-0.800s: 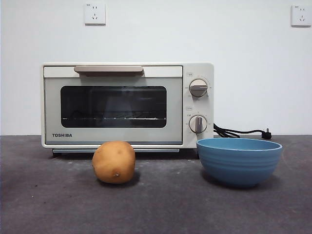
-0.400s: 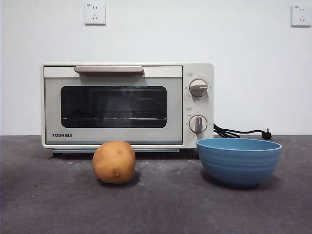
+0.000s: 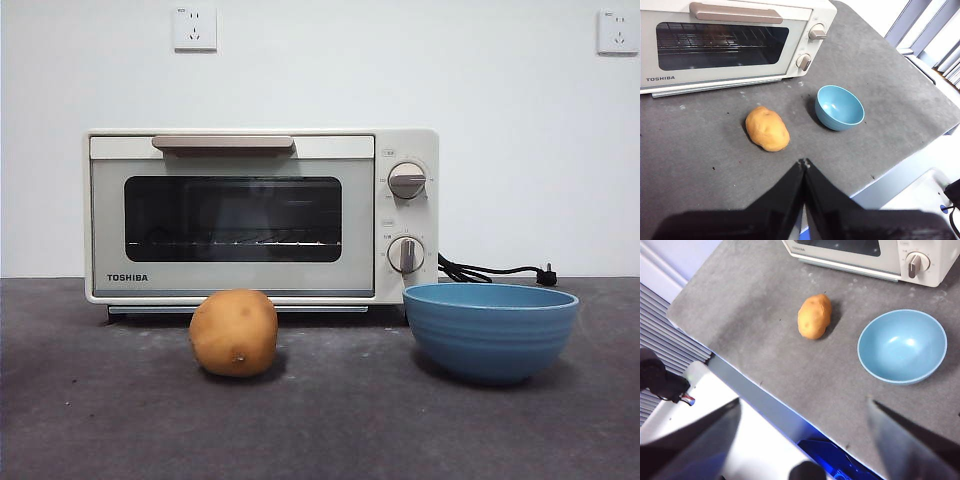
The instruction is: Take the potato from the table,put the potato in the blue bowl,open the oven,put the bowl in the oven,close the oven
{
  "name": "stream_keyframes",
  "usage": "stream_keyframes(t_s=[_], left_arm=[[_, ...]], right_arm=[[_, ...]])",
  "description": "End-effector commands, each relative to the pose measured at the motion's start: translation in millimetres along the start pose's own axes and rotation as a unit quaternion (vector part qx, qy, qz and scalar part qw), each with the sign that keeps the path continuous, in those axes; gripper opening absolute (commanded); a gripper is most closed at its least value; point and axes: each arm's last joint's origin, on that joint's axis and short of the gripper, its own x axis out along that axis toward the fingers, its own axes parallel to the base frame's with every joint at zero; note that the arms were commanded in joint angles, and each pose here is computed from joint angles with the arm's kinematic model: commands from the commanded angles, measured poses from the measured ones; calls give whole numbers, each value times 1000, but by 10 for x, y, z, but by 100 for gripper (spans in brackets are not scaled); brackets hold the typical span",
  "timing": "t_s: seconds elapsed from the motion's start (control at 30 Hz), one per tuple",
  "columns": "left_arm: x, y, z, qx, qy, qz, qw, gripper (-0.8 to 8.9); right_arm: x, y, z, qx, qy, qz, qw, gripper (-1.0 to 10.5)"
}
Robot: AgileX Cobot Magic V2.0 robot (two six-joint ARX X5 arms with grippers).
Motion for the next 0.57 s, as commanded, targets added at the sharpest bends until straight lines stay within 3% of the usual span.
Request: stream_keyframes(t_s=[0.03,0.33,0.57], left_arm=[[-5,-5,7,10,-2,-1,1000,-8],[-5,-5,19,14,-8,-1,1000,-8],[-5,-5,19,14,-8,0,1000,-8]], right_arm=[[46,-7,72,9,-7,25,1000,634],[498,-32,385,-1,9,75,997,630],[1161,126,574,-33,34,78,996,630]])
